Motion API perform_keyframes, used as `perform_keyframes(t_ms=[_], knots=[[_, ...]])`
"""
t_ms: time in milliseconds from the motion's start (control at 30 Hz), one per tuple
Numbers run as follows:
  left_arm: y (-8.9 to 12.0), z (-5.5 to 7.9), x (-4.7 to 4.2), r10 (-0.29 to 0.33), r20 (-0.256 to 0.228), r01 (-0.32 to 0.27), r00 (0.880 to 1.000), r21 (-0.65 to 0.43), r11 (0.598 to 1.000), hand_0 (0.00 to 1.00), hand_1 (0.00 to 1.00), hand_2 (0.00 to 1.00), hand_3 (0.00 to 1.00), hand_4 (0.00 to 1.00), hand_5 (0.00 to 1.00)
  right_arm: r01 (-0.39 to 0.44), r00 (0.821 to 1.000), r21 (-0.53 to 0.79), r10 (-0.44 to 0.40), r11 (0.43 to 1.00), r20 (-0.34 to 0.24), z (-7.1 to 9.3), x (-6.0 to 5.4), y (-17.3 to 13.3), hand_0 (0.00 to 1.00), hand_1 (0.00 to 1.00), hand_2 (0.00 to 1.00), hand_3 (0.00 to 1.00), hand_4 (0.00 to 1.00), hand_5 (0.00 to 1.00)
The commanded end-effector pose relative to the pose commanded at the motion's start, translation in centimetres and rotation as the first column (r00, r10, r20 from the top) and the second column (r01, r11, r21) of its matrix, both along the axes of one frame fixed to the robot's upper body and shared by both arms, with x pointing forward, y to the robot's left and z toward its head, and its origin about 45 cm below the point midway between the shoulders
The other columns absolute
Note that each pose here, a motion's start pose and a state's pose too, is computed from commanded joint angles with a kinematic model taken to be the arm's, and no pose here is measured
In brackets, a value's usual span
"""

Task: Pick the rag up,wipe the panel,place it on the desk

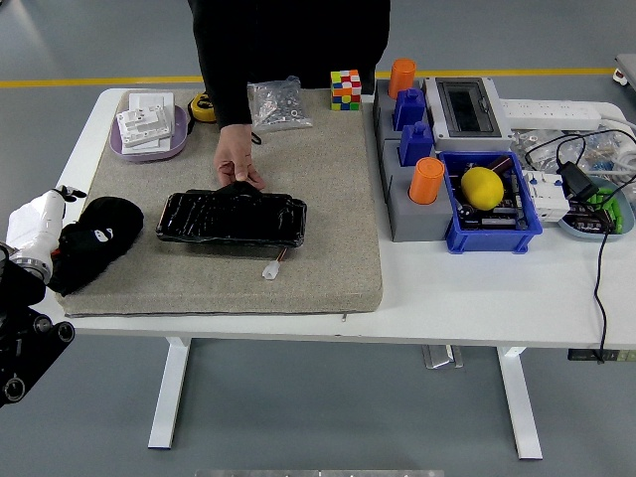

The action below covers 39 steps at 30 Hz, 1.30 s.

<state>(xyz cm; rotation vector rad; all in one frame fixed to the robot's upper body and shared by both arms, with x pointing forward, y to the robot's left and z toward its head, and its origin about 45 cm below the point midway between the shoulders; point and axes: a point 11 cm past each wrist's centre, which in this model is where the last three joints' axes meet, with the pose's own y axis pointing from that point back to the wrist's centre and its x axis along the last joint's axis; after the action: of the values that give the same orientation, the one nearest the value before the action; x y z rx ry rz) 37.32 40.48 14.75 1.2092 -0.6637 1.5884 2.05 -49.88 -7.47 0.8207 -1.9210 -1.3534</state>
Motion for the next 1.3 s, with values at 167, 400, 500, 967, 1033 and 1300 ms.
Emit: perform_keyframes(t_ms=[167,400,500,967,1033,1300], knots=[[-0.2,0.5,0.10,-0.007,0.018,0.008,1.000,-0.027,1.000,0.447,0.745,0.803,0.768,0.998,0.588,0.000,1.000,0.003,0.000,1.000,-0.001,0.0,0.0,0.0,0.729,0.606,0.692,0.617,0.998,0.582],[-0.6,1.8,0.25,-0.017,0.054,0.021,0.998,-0.061,0.998,0.447,0.749,0.806,0.771,0.998,0.693,0.003,1.000,0.003,-0.003,1.000,0.001,0.0,0.1,0.0,0.729,0.602,0.691,0.616,0.998,0.577],[-1.0,2.7,0.30,-0.025,0.079,0.031,0.997,-0.083,0.996,0.447,0.749,0.806,0.771,0.998,0.693,0.004,1.000,0.003,-0.004,1.000,0.002,0.0,0.1,0.0,0.729,0.602,0.691,0.616,0.998,0.577],[-2.6,7.1,0.64,-0.068,0.198,0.096,0.978,-0.136,0.986,0.439,0.744,0.799,0.766,0.998,0.795,0.010,1.000,0.003,-0.010,1.000,0.002,0.0,0.1,0.0,0.729,0.603,0.691,0.614,0.998,0.573],[-2.6,7.5,0.65,-0.072,0.206,0.102,0.976,-0.140,0.985,0.439,0.744,0.799,0.766,0.998,0.795,0.011,1.000,0.003,-0.011,1.000,0.004,0.0,0.1,0.0,0.729,0.603,0.691,0.614,0.998,0.573],[-3.1,8.8,0.25,-0.067,0.273,0.133,0.960,-0.230,0.964,0.438,0.733,0.780,0.764,0.998,0.793,0.012,1.000,0.004,-0.012,1.000,-0.004,0.0,-0.1,0.0,0.728,0.601,0.691,0.613,0.998,0.572]])
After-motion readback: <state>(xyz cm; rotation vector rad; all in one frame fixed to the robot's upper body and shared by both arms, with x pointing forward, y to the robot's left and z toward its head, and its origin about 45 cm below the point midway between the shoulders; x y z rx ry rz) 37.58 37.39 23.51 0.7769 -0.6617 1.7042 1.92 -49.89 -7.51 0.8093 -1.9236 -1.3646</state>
